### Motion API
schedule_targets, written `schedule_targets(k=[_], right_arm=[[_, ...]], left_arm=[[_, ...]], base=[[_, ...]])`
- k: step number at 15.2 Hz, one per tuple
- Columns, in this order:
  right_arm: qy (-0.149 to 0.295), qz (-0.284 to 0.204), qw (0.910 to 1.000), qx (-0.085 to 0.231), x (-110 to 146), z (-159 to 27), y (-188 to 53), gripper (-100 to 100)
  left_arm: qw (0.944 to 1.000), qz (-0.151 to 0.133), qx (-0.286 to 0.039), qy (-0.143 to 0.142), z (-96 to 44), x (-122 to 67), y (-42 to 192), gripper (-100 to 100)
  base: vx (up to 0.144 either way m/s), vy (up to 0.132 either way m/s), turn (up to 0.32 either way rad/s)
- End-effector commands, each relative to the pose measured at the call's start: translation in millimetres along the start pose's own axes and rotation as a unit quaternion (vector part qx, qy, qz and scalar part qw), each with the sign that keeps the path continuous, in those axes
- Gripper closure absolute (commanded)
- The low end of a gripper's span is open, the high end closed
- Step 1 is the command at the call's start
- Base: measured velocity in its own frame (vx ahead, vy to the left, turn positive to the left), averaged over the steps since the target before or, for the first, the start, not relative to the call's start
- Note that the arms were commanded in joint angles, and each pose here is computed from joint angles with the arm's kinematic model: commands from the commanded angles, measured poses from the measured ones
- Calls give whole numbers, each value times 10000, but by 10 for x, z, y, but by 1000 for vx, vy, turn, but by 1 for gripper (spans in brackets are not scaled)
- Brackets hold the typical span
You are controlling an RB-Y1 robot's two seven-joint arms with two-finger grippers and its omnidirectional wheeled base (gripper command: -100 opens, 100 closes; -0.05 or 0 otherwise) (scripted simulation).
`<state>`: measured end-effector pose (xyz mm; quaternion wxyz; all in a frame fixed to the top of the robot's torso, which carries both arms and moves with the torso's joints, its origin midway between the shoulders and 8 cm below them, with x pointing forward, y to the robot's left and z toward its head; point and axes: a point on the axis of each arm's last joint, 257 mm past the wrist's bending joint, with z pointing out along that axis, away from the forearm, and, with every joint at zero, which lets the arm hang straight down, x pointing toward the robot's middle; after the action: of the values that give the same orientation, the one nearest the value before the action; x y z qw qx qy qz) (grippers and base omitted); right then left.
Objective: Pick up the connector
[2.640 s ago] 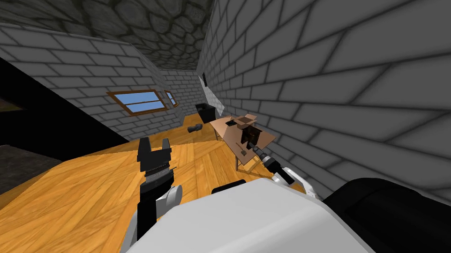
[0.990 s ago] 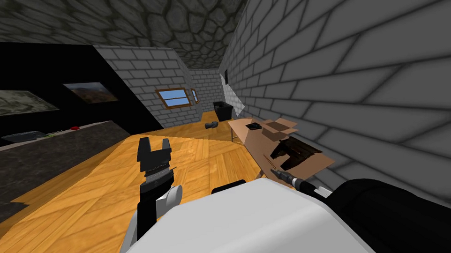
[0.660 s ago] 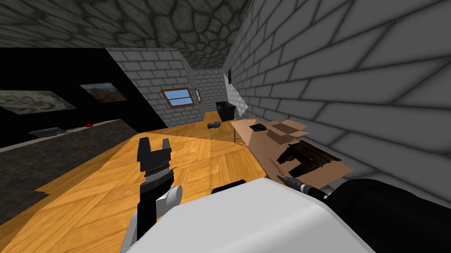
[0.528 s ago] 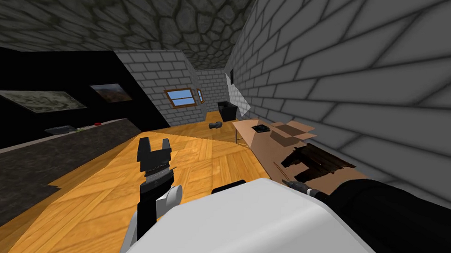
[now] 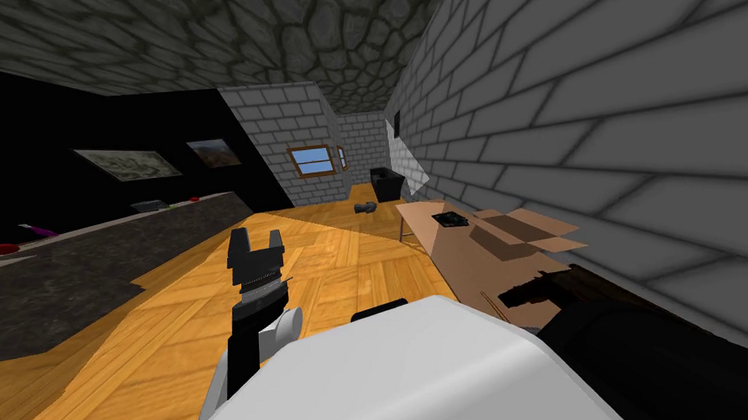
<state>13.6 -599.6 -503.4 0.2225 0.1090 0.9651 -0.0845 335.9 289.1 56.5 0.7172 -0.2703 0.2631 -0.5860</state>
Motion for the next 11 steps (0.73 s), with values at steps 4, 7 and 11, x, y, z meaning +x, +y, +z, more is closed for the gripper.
schedule_targets(k=[4, 7, 11], right_arm=[[531, -286, 9976, 331, 488, -190, -365, -100], [591, -251, 9972, 371, 605, -91, -317, -100], [579, -201, 9975, 360, 634, -14, -234, -100]], left_arm=[[10000, 0, 0, 0, 0, 0, 0, 0], [10000, 0, 0, 0, 0, 0, 0, 0], [10000, 0, 1, 1, 1, 0, 0, 0]], base=[[140, 45, 125], [81, 19, 112], [-61, -88, 83]])
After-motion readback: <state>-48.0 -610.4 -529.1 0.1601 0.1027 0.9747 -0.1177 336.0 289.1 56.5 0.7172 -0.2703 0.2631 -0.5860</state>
